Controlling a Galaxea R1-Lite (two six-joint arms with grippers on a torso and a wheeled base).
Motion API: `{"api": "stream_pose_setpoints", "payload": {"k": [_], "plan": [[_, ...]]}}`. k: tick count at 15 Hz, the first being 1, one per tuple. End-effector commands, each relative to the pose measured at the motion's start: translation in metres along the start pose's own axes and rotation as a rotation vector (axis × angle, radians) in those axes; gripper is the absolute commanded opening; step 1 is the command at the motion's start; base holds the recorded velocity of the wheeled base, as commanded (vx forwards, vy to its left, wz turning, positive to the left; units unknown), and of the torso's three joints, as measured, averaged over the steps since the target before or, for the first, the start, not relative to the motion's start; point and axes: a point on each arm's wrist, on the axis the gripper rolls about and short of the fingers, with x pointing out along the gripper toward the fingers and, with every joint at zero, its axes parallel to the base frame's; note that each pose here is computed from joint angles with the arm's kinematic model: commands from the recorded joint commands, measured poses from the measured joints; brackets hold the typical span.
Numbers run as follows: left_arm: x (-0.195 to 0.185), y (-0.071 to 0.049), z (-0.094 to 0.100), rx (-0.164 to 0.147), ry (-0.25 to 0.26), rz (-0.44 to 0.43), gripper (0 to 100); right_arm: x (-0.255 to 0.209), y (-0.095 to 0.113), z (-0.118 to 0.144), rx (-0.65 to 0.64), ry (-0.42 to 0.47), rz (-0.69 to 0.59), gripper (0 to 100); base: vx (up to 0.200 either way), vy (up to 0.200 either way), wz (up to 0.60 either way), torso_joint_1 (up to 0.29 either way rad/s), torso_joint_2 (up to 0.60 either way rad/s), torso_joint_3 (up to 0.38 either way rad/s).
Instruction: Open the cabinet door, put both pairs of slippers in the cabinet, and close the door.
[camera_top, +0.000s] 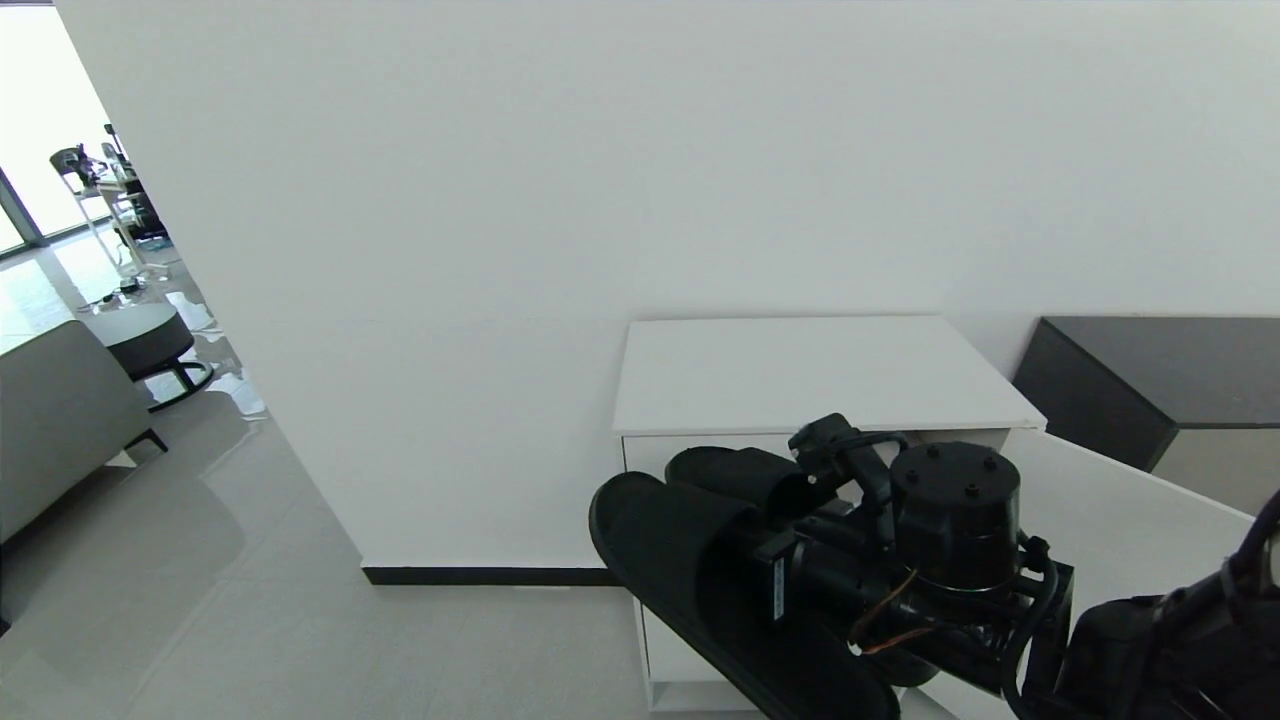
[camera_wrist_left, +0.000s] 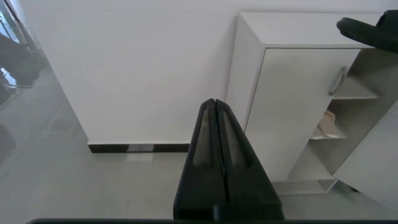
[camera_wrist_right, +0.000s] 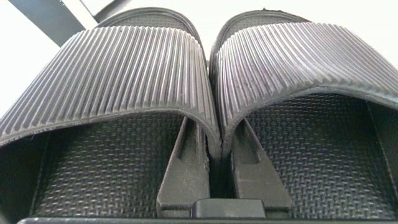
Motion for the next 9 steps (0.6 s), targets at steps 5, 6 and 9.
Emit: {"api": "stream_pose_setpoints", "payload": {"k": [5, 6, 9], "plan": [[0.0001, 0.0000, 0.0001, 0.000, 0.001, -0.001, 0, -0.0028, -0.0006, -0.0047, -0.004, -0.003, 0.008, 0, 0.000, -0.200, 0.00, 0.003, 0.01, 0.000], [0.0001, 0.0000, 0.0001, 0.000, 0.001, 0.000, 0, -0.0040, 0.0000, -0.0052, -0.006, -0.017, 0.024, 0, 0.000, -0.200, 0.00, 0.012, 0.00, 0.007], [0.0001, 0.0000, 0.0001, 0.000, 0.001, 0.000, 0, -0.0053, -0.0012, -0.0096, -0.006, -0.017, 0.036, 0, 0.000, -0.200, 0.00, -0.001, 0.00, 0.004]]}}
